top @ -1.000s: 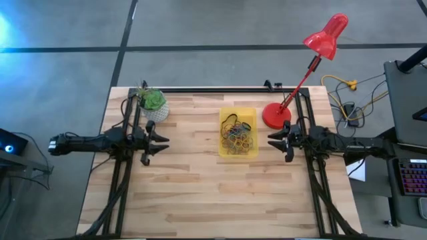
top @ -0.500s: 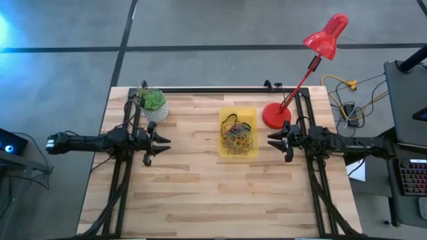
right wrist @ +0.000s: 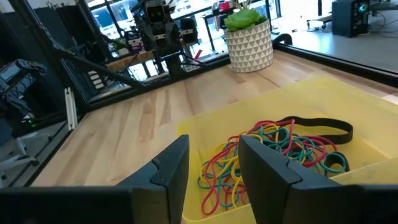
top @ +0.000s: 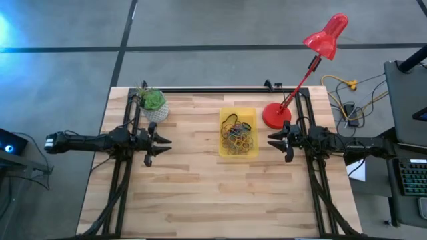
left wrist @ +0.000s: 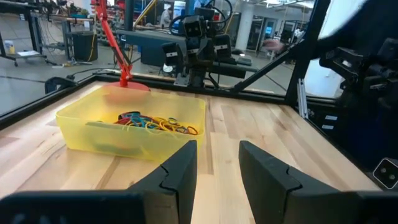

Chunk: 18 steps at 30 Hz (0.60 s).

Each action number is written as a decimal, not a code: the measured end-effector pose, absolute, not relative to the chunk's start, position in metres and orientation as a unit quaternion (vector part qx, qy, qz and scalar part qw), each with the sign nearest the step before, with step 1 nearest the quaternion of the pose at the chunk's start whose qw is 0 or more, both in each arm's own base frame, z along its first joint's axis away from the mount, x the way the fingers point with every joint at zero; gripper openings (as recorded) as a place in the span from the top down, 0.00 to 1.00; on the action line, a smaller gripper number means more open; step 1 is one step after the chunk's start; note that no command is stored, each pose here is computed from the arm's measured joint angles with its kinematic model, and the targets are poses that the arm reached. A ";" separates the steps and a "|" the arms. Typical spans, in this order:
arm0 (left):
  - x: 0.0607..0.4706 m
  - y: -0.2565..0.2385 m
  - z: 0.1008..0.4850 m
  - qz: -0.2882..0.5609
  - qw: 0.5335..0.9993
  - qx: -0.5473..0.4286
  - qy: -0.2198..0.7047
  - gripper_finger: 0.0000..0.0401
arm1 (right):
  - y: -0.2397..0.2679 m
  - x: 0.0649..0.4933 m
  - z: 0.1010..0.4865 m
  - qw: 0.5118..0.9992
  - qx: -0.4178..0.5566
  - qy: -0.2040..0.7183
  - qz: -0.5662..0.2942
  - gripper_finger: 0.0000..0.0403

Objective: Pick and place rubber bands into bin
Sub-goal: Return to Home Position

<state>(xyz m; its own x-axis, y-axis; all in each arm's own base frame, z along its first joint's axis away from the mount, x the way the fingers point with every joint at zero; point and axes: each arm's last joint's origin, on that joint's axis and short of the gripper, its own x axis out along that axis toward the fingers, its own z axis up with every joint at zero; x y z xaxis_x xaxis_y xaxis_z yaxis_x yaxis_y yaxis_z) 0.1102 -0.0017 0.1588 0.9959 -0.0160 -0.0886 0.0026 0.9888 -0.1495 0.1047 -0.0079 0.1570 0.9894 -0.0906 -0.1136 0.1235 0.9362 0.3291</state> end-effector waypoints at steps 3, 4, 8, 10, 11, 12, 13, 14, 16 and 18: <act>0.111 -0.002 0.158 -0.004 0.996 -0.075 0.046 0.74 | -0.008 0.105 0.157 0.983 0.170 0.049 -0.054 0.68; 0.111 -0.002 0.158 -0.004 0.996 -0.075 0.047 0.74 | -0.008 0.105 0.157 0.983 0.170 0.049 -0.054 0.68; 0.111 -0.002 0.158 -0.004 0.996 -0.075 0.046 0.74 | -0.008 0.105 0.157 0.983 0.170 0.049 -0.054 0.67; 0.110 -0.002 0.159 -0.005 0.996 -0.075 0.045 0.74 | -0.008 0.105 0.157 0.983 0.170 0.049 -0.054 0.68; 0.110 -0.002 0.159 -0.005 0.996 -0.075 0.045 0.74 | -0.008 0.105 0.157 0.983 0.170 0.048 -0.054 0.68; 0.110 -0.002 0.159 -0.004 0.996 -0.075 0.046 0.74 | -0.008 0.105 0.157 0.983 0.170 0.048 -0.054 0.68; 0.111 -0.002 0.159 -0.004 0.996 -0.075 0.046 0.74 | -0.008 0.105 0.157 0.983 0.170 0.049 -0.054 0.69; 0.111 -0.002 0.158 -0.004 0.996 -0.075 0.046 0.74 | -0.008 0.105 0.157 0.983 0.170 0.048 -0.054 0.69; 0.111 -0.002 0.159 -0.004 0.996 -0.075 0.046 0.74 | -0.008 0.105 0.157 0.983 0.170 0.048 -0.054 0.69; 0.111 -0.002 0.159 -0.004 0.996 -0.075 0.046 0.74 | -0.008 0.105 0.157 0.983 0.170 0.049 -0.054 0.68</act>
